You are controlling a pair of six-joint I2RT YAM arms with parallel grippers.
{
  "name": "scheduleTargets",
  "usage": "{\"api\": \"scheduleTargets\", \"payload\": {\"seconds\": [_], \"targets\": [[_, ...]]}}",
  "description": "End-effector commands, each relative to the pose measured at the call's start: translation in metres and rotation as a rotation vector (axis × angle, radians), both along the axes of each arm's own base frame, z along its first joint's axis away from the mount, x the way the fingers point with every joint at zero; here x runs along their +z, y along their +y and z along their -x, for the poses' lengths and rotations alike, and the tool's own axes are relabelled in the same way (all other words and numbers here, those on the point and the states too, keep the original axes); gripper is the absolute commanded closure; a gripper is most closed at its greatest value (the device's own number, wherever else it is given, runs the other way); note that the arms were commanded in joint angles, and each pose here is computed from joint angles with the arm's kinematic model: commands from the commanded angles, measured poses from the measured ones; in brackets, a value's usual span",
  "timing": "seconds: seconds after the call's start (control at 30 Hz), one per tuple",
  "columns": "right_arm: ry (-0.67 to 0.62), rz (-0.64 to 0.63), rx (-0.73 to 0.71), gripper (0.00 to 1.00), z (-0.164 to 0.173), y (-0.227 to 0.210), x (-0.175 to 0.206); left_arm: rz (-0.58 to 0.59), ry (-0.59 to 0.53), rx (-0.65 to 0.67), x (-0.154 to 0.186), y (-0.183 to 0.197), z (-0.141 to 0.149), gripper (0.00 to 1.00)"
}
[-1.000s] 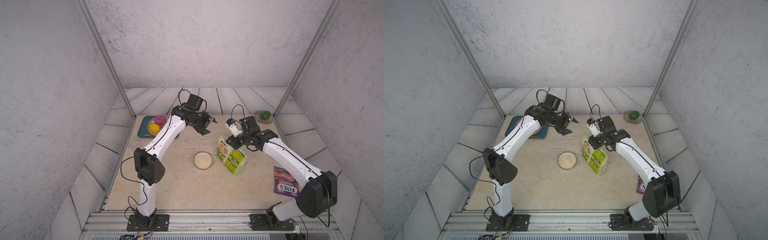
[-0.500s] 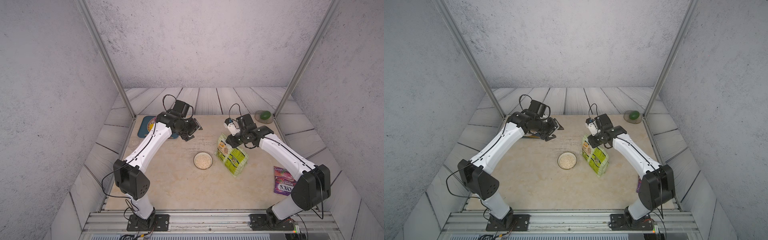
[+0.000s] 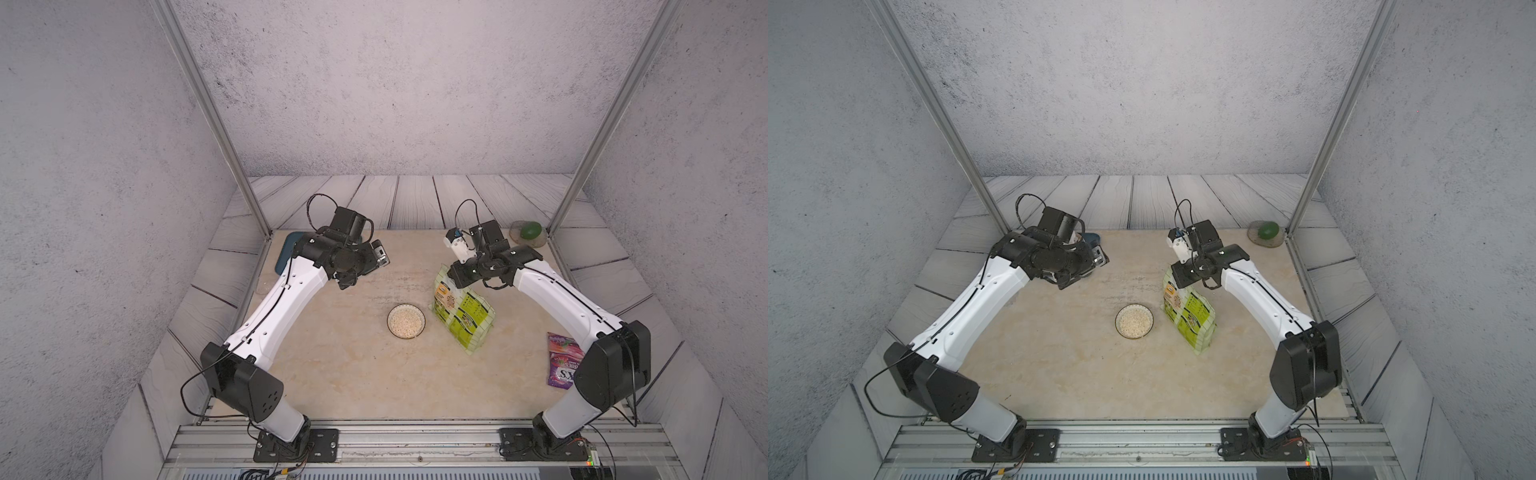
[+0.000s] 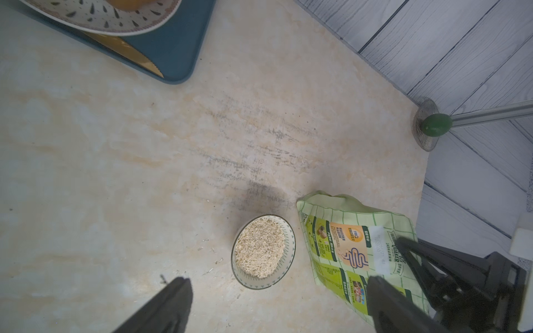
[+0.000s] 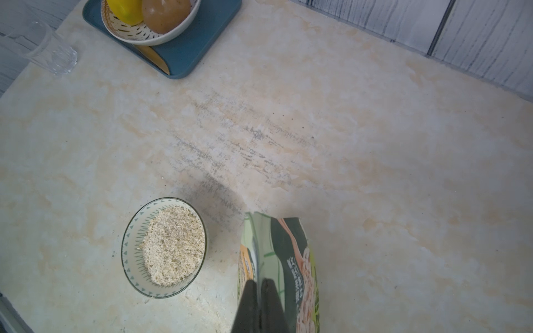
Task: Pour the oats into the breakfast bowl
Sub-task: Close the oats bag at the center of the board, then reset both arms
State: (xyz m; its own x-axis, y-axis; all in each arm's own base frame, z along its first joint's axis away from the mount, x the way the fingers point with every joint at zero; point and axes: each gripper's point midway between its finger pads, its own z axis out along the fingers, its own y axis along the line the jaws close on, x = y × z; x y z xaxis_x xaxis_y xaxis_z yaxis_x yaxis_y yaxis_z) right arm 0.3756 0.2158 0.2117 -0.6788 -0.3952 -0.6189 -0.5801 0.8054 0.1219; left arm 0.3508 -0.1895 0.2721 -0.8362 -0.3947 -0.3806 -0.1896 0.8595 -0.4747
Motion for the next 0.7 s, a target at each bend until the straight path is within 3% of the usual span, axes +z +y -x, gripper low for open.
{"api": "scheduleTargets", "payload": {"seconds": [0.0,0.03,0.1,0.2,0.23,0.37,0.53,0.67], "targets": [[-0.019,-0.039,0.025,1.0,0.003,0.007,0.018,-0.049,-0.104,0.017,0.013,0.015,-0.004,0.0],[-0.029,-0.053,0.019,0.97,0.003,0.007,0.025,-0.059,-0.124,0.023,0.017,0.018,-0.004,0.0],[-0.049,-0.077,-0.002,0.61,0.005,0.006,0.038,-0.083,-0.175,0.037,0.024,0.026,-0.003,0.0],[-0.111,-0.127,-0.045,0.14,0.011,0.0,0.065,-0.132,-0.241,0.067,0.036,0.042,-0.002,0.0],[-0.143,-0.147,-0.062,0.04,0.013,-0.003,0.074,-0.156,-0.259,0.077,0.039,0.048,-0.001,0.0],[-0.348,-0.192,-0.239,0.01,0.02,-0.039,0.12,-0.257,-0.322,0.144,0.051,0.075,0.003,0.0],[-0.706,-0.225,-0.395,0.01,0.049,-0.094,0.188,-0.334,-0.417,0.174,0.05,0.099,-0.002,0.0],[-0.85,-0.145,-0.599,0.01,0.07,-0.147,0.193,-0.429,-0.358,0.302,0.017,0.147,-0.007,0.0]]}}
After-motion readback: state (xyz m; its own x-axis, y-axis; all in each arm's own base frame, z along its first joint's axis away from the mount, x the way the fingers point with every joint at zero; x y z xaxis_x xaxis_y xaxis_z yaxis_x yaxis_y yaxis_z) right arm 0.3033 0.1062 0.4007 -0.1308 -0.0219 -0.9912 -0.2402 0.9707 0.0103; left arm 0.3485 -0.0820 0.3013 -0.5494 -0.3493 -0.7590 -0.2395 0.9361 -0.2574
